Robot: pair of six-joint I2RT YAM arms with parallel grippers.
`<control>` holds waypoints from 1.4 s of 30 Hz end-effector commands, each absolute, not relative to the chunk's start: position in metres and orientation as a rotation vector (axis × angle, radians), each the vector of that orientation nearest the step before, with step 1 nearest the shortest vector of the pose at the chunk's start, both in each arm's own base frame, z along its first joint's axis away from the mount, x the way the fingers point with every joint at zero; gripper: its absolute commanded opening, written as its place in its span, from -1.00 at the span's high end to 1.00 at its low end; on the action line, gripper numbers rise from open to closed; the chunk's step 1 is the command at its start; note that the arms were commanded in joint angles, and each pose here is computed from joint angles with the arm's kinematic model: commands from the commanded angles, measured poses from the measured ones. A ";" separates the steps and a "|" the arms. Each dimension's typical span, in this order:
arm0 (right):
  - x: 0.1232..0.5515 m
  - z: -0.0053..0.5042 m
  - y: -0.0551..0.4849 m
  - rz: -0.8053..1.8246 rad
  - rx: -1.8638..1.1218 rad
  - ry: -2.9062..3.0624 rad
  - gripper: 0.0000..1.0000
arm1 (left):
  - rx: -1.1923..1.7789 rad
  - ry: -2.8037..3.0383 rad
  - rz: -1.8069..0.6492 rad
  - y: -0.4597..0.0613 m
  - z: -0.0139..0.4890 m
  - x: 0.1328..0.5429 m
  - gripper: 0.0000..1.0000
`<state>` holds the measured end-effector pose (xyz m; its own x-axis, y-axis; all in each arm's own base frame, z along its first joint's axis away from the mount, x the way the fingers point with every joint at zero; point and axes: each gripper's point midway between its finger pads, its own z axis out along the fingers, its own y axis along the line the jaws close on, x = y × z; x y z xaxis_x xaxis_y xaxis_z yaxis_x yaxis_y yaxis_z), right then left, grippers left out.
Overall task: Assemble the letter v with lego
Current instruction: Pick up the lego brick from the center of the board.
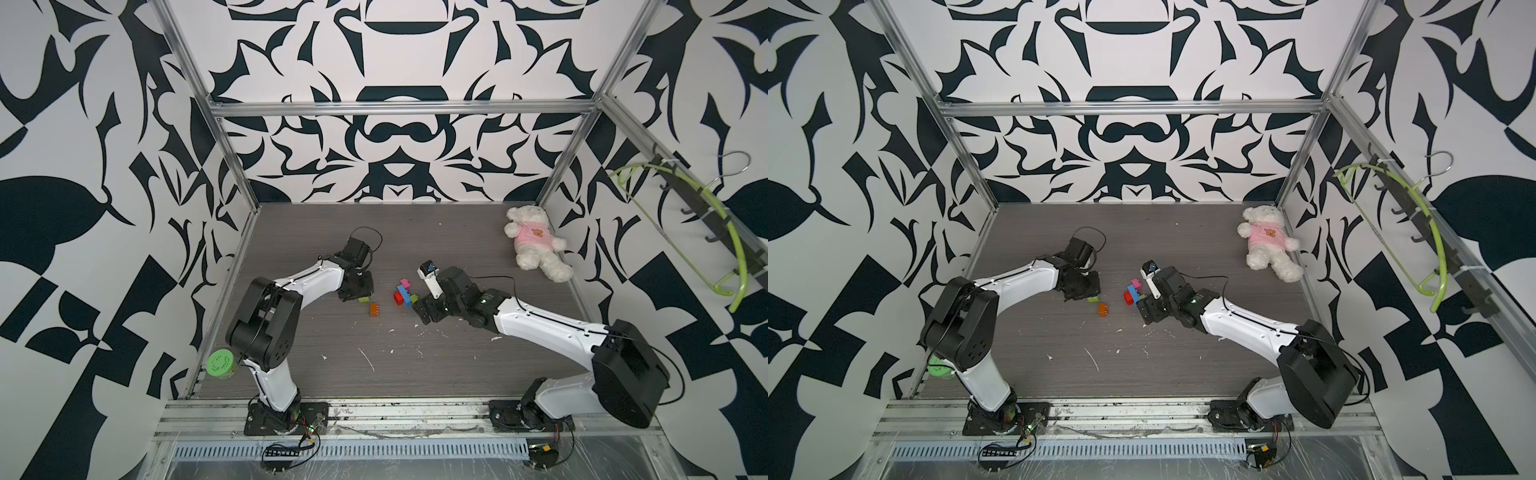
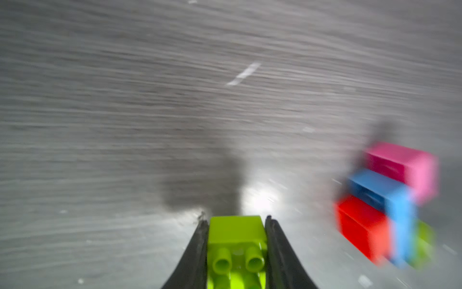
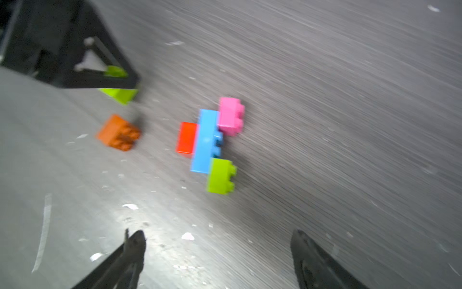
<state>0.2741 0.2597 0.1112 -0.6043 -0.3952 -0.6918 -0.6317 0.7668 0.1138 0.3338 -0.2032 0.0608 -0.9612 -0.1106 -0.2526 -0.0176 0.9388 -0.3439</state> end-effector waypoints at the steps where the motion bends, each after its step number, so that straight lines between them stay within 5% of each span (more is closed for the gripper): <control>1: 0.258 0.158 0.301 0.679 -1.031 1.902 -0.73 | -0.005 2.756 -0.869 -0.233 0.111 0.322 0.67; 9: 0.207 0.145 0.338 0.273 -1.587 1.124 -0.68 | -0.028 2.943 -1.163 -0.259 0.117 0.290 0.70; 14: 0.214 0.131 0.367 -0.028 -1.728 0.918 -0.67 | -0.119 3.074 -1.040 -0.249 0.104 0.282 0.72; 22: 0.262 0.126 0.405 -0.401 -1.688 0.734 -0.53 | -0.179 3.178 -0.786 -0.229 0.091 0.274 0.70; 28: 0.271 0.132 0.415 -0.426 -1.667 0.744 -0.43 | -0.159 3.236 -0.659 -0.220 0.083 0.266 0.72; 42: 0.300 0.122 0.409 -0.634 -1.685 0.800 0.21 | -0.150 3.264 -0.561 -0.212 0.082 0.262 0.73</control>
